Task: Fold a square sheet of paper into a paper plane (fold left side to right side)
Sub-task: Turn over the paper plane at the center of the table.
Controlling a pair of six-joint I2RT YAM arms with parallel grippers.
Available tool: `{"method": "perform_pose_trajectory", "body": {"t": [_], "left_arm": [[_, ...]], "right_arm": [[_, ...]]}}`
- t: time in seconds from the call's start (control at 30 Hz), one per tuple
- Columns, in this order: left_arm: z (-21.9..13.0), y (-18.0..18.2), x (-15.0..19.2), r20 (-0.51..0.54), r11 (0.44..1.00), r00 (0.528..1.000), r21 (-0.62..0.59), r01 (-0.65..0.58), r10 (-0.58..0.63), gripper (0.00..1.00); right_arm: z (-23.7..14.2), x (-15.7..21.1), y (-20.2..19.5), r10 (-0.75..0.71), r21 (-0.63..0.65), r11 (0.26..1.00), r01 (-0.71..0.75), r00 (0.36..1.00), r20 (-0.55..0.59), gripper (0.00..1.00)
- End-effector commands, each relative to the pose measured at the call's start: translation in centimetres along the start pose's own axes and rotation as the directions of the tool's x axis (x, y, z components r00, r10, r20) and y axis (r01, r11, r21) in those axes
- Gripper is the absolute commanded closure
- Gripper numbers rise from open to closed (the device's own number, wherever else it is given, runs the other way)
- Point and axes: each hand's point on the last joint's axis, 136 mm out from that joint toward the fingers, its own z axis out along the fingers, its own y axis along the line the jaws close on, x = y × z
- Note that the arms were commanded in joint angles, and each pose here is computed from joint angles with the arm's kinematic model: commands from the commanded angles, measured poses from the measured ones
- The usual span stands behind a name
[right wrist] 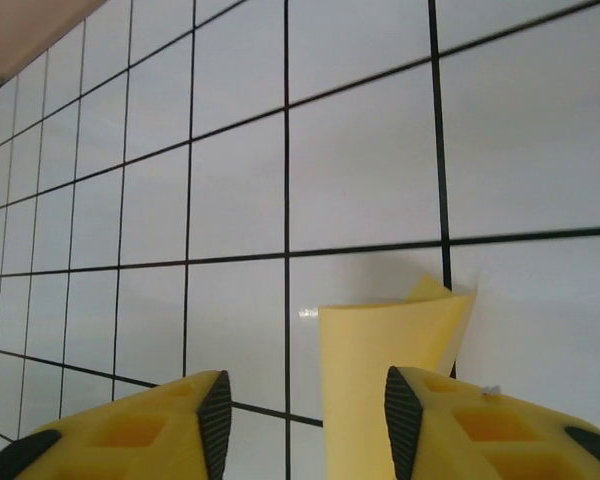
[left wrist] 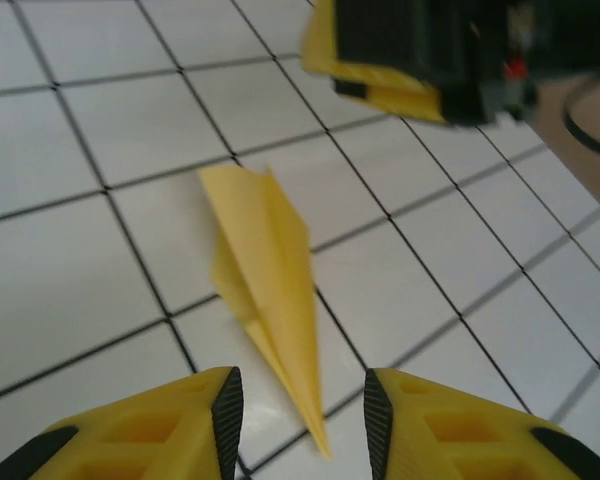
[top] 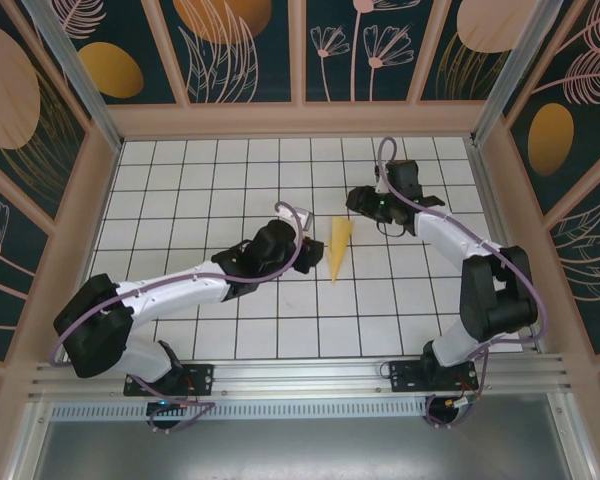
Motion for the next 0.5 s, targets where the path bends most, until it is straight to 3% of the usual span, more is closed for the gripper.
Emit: {"method": "perform_pose_trajectory", "body": {"t": [0.0, 0.2, 0.3, 0.4, 0.47], "left_arm": [[-0.9, 3.6, -2.1, 0.127, 0.979, 0.992, -0.198, 0.050, -0.025, 0.59], [-1.0, 3.7, -2.6, 0.145, 0.977, 0.989, -0.205, 0.061, -0.031, 0.58], [-1.1, 3.9, -2.5, 0.147, 0.975, 0.988, -0.212, 0.067, -0.036, 0.58], [-1.4, 4.1, -2.7, 0.151, 0.972, 0.988, -0.225, 0.067, -0.033, 0.57], [-1.6, 4.4, -2.8, 0.155, 0.968, 0.988, -0.241, 0.066, -0.029, 0.57]], "right_arm": [[1.2, 4.9, -3.0, 0.090, 0.121, 0.990, -0.078, 0.991, -0.103, 0.48], [3.5, 7.7, -3.5, 0.122, 0.142, 0.985, -0.097, 0.976, -0.181, 0.50], [4.1, 8.5, -4.5, 0.134, 0.187, 0.978, -0.095, 0.969, -0.209, 0.65], [3.8, 8.5, -3.4, 0.132, 0.132, 0.986, -0.106, 0.969, -0.207, 0.96], [3.3, 8.2, -1.5, 0.103, 0.052, 0.994, -0.094, 0.974, -0.203, 1.00]]}}
